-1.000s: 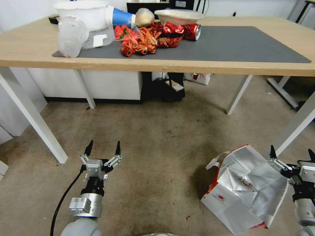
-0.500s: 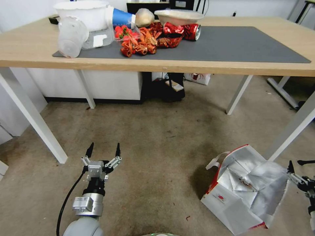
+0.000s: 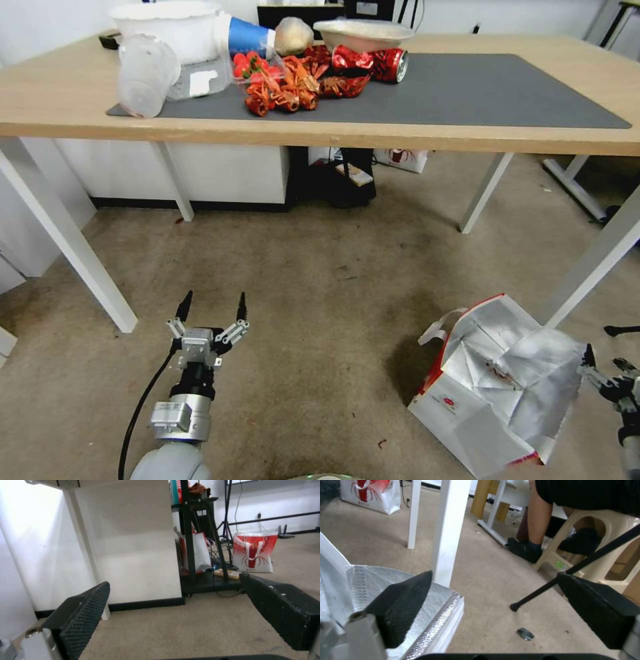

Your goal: Pick up the food delivery bag from the floor and place it on the table.

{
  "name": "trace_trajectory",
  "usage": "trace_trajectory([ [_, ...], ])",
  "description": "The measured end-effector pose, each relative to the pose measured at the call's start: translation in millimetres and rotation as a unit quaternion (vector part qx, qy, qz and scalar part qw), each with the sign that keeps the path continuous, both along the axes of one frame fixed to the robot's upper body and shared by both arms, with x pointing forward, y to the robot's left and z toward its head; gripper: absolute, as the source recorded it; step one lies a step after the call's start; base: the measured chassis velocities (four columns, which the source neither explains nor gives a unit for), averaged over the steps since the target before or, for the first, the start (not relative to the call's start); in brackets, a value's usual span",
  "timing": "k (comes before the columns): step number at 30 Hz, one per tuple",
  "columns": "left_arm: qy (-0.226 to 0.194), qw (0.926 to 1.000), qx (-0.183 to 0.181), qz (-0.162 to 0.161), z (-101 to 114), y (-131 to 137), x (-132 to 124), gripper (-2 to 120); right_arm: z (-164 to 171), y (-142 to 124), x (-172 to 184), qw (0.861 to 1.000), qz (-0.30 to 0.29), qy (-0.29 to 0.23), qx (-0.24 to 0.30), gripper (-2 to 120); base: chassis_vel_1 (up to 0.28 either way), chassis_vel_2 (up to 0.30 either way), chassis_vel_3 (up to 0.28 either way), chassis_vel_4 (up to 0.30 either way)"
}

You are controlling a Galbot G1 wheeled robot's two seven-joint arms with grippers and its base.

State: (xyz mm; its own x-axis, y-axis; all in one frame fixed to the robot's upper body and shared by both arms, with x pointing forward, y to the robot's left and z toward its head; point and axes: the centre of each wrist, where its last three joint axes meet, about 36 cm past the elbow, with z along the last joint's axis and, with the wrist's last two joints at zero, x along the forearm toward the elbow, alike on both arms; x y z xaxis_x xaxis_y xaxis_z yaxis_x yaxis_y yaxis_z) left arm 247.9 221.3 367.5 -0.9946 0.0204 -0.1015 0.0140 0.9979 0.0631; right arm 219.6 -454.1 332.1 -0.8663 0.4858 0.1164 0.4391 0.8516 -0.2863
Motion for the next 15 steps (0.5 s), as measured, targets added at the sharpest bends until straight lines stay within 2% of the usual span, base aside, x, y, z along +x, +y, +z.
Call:
trace_trajectory([
  [15,-0.001,1.0000,0.003,0.001,-1.6,0.1,-0.4,98,-16.7,8.5,20.1,0.999,0.000,0.009,0.045,89,0.000,0.000,0.000,0.000],
])
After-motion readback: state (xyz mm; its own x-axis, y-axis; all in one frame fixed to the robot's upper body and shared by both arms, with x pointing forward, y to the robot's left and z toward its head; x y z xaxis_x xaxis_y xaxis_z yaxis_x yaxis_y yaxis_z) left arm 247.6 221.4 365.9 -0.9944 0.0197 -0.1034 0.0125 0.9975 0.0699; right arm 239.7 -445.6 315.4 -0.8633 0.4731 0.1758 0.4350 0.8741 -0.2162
